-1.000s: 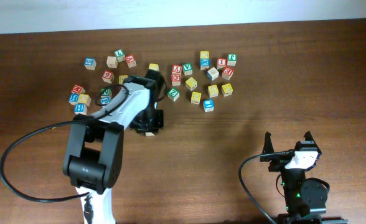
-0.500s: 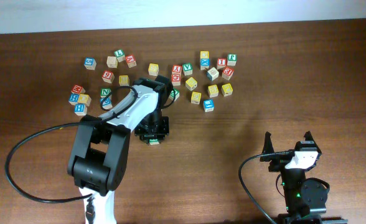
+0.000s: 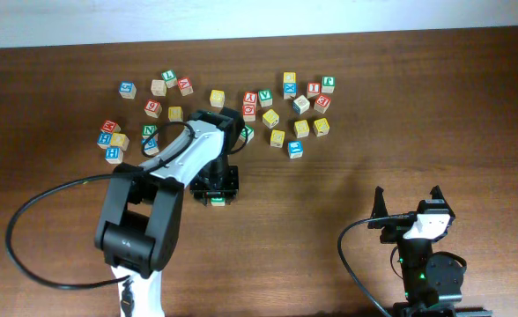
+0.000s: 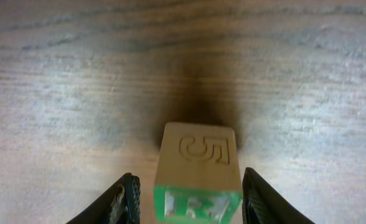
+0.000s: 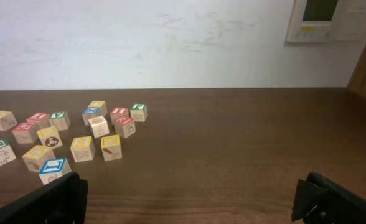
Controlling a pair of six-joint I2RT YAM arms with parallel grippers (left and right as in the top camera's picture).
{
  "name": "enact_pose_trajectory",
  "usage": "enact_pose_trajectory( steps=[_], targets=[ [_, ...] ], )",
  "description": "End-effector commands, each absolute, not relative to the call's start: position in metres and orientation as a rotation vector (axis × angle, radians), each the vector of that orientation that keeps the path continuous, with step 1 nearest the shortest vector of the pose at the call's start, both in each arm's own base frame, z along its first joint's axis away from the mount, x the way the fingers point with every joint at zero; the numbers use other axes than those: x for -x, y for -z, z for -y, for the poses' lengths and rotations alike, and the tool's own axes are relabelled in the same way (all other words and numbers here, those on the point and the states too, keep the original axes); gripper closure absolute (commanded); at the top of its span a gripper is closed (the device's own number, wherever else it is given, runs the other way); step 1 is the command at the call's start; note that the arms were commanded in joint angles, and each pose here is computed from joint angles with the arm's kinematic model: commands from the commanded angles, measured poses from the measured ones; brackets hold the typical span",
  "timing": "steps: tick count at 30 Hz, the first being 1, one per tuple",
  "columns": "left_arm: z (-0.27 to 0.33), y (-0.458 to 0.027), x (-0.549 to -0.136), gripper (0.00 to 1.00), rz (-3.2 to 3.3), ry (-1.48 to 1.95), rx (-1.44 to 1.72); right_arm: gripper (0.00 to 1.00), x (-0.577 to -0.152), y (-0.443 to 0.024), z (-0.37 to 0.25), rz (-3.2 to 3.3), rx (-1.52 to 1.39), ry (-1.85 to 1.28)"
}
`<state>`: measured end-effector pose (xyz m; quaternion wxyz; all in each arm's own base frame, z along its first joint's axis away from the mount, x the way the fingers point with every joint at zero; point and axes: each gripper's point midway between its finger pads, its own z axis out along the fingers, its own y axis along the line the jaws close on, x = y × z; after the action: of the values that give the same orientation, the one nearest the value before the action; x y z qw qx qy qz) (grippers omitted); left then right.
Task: Spell out RSS
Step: 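Carry the R block forward and set it down, open gripper, then move the left gripper to the yellow S block and grasp it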
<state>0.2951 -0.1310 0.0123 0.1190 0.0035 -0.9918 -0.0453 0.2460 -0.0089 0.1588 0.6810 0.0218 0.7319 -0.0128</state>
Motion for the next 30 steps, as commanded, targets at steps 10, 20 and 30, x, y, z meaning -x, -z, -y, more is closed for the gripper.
enact_pose_trajectory(
  steps=[10, 20, 30],
  targets=[
    [0.132, -0.163, -0.343, 0.51, 3.316, -0.159, -0.066, 0.02, -0.246, -0.156, 0.011, -1.647, -0.051, 0.041],
    [0.120, -0.264, -0.435, 0.18, 3.734, -0.345, 0.217, 0.02, -0.246, -0.156, 0.011, -1.647, -0.051, 0.041],
    [0.131, -0.200, -0.532, 0.08, 3.808, -0.115, 0.502, 0.02, -0.246, -0.156, 0.011, -1.647, -0.051, 0.041]
  ],
)
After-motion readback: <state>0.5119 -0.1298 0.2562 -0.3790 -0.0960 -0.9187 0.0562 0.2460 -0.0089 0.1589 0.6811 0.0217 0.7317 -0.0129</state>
